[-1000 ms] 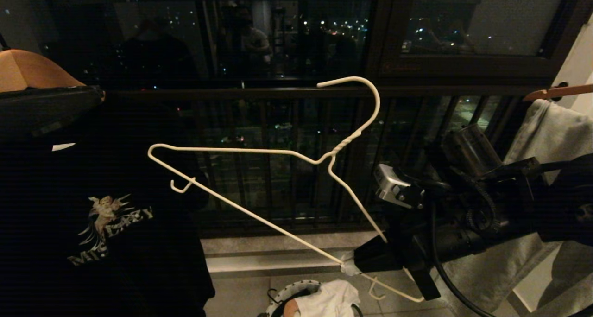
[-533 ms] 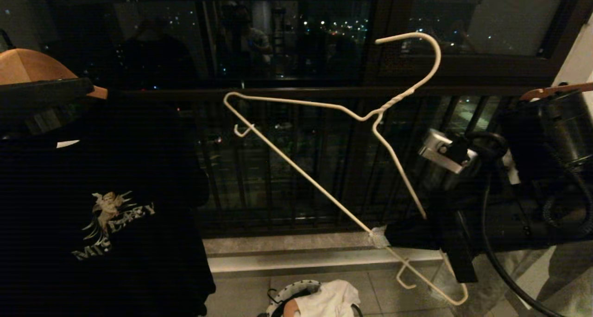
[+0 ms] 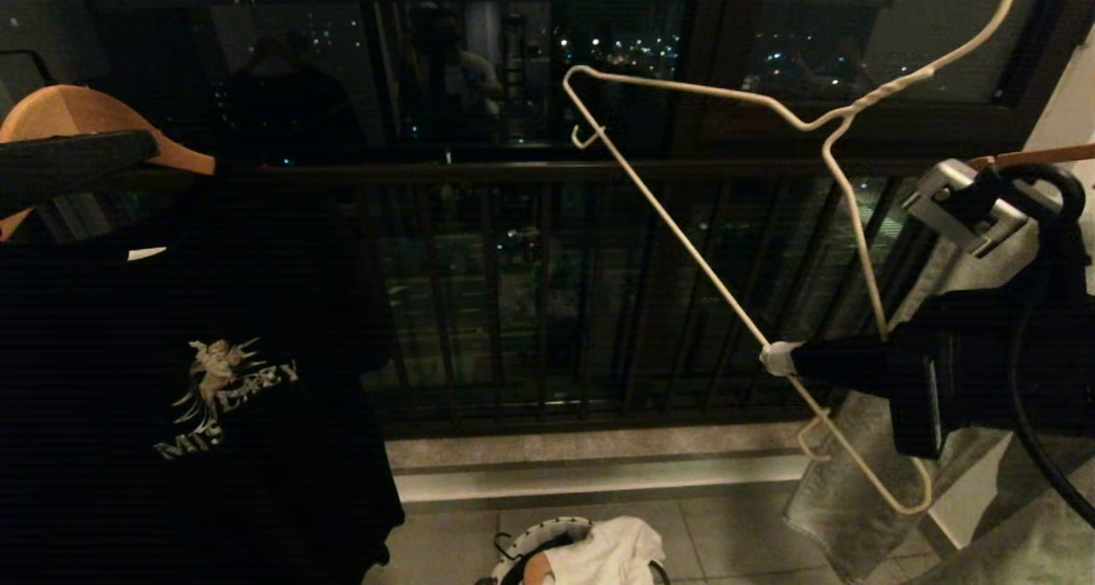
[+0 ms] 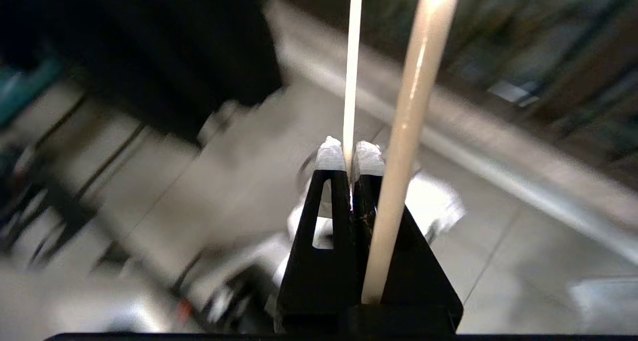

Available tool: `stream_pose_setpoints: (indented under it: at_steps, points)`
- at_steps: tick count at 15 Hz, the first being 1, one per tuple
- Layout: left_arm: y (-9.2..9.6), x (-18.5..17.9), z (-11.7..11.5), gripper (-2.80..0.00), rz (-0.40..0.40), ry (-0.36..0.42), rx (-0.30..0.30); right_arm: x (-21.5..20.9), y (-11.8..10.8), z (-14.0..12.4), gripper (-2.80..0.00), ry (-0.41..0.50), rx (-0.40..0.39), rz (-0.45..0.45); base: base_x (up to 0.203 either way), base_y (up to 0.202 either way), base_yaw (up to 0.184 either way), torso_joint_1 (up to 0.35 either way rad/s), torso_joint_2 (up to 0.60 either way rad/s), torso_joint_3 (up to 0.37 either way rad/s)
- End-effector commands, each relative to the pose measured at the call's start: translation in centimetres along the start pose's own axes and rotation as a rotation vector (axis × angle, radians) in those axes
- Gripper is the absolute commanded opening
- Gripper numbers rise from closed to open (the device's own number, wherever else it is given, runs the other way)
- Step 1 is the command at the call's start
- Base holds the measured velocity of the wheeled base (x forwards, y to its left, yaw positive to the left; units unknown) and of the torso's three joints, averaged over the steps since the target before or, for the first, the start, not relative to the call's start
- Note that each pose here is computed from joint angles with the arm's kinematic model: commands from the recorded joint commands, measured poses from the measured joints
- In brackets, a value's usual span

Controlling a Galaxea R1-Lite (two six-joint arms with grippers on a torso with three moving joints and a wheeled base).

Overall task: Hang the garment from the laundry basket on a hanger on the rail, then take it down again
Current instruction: Hang the clothes rack on the clothesline

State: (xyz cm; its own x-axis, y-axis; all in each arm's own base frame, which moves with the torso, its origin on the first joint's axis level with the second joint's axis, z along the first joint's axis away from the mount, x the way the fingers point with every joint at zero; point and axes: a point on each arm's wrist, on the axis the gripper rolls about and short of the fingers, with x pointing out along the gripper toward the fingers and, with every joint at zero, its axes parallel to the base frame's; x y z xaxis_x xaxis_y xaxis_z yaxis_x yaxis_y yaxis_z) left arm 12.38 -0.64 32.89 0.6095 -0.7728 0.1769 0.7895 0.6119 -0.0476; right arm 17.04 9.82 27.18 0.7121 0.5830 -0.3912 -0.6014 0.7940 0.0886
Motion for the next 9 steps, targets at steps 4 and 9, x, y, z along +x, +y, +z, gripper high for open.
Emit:
stream_pose_setpoints:
  at_steps: [4, 9]
  points:
    - [0.0, 0.0, -0.1, -2.80, -0.005, 0.002, -0.002, -0.4, -2.8, 1.6, -2.80, -0.136, 0.044, -0.156, 0.000, 0.000, 0.000, 0.000, 0.00, 0.000]
    - [0.0, 0.0, -0.1, -2.80, -0.006, 0.002, -0.002, -0.1, -5.4, 2.5, -2.80, -0.152, 0.078, -0.257, 0.000, 0.000, 0.000, 0.000, 0.00, 0.000]
